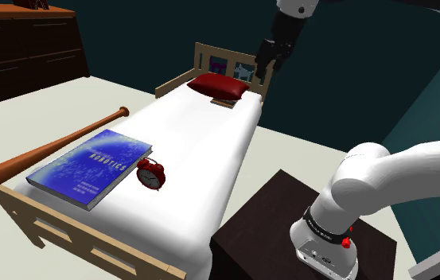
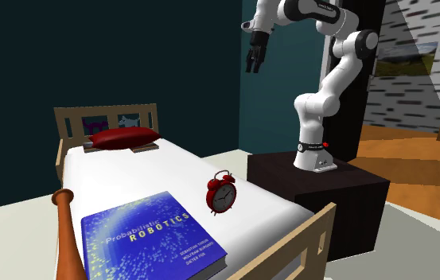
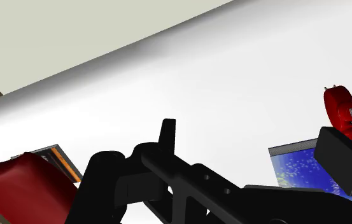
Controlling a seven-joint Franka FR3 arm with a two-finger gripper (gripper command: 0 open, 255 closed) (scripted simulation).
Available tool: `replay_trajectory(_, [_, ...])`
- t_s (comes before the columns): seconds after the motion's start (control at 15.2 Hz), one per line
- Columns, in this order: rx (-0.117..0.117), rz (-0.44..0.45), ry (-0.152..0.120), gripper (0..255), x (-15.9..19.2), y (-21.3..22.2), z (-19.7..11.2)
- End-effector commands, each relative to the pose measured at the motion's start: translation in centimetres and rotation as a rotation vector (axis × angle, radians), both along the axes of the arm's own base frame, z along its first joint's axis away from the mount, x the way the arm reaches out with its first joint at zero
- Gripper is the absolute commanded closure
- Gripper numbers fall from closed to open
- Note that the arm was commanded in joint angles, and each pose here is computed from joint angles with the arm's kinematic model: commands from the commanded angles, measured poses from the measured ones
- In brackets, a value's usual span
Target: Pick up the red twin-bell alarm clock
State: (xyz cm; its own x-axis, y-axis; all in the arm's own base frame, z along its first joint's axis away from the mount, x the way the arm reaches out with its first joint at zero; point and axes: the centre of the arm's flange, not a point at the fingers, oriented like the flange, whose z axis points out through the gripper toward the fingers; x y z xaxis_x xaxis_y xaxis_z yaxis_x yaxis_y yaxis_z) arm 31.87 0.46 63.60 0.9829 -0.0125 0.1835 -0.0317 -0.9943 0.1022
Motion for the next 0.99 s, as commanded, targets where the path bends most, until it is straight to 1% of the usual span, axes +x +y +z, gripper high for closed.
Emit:
replay_trajectory(0.0, [0.000,0.000,0.000,0,0.0,0.0,0.0])
replay_trajectory(0.92, [0.039,0.006,0.028,0,9.5,9.8,-12.2])
